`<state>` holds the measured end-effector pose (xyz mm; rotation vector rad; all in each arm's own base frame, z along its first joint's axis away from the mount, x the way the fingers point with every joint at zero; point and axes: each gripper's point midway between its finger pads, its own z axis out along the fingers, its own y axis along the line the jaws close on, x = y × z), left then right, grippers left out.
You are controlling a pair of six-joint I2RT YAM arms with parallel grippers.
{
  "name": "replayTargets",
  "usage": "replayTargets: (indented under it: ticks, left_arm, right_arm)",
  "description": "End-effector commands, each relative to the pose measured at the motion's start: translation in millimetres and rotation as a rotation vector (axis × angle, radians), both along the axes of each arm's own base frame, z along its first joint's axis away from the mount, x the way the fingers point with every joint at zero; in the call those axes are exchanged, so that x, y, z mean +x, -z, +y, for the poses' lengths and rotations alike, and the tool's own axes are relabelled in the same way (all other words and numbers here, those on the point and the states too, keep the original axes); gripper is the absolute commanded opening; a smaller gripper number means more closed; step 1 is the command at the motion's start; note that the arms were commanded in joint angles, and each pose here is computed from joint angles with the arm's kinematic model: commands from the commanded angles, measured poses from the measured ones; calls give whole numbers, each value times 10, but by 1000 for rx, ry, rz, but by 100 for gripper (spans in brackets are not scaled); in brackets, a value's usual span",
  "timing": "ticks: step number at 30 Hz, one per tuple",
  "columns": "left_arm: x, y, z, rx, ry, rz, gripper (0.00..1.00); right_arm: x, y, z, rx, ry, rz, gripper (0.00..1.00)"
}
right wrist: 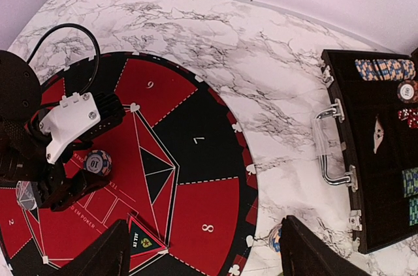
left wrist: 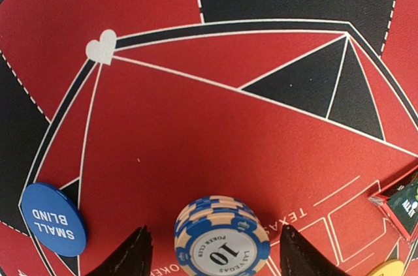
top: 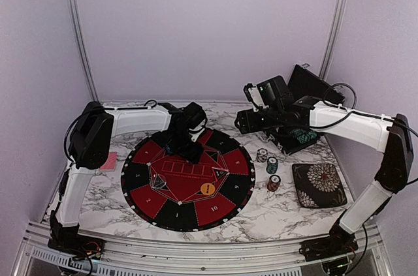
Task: Distribute texas hold em gaming equipment
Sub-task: Move the pile of poker chips to the small blind area.
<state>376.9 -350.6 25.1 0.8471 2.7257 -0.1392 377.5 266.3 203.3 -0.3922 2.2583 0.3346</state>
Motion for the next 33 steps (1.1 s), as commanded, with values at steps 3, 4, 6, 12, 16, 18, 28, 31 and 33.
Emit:
replayTargets:
  ticks: [3, 4, 6, 12, 16, 18, 28, 31, 33]
  left_arm:
    - [-69, 74, -2, 42, 24, 14, 63]
    - [-74, 81, -4, 43, 24, 15, 62]
    - [-77, 82, -12, 45, 28, 13, 60]
    - [-72, 118, -7, 54, 26, 13, 54]
    - [-81, 138, 16, 64, 24, 15, 50]
    - [-82, 141, 29, 66, 22, 15, 49]
    - [-114, 184, 109, 91, 2, 15, 38]
    - [-133, 195, 141, 93, -12, 15, 36]
    - [-139, 195, 158, 91, -23, 11, 34]
  right_arm:
    - [3, -110, -52, 17, 21, -27, 76]
    - [4, -108, -54, 17, 21, -28, 76]
    - [2, -107, -52, 18, 21, -28, 76]
    - [-7, -98, -46, 21, 16, -24, 76]
    - [-4, -86, -47, 19, 16, -22, 76]
    - [-8, -79, -42, 19, 14, -20, 76]
    - [-7, -49, -15, 29, 5, -16, 76]
    - [-11, -32, -17, 29, 5, -14, 76]
    - [-17, -14, -16, 28, 5, -11, 76]
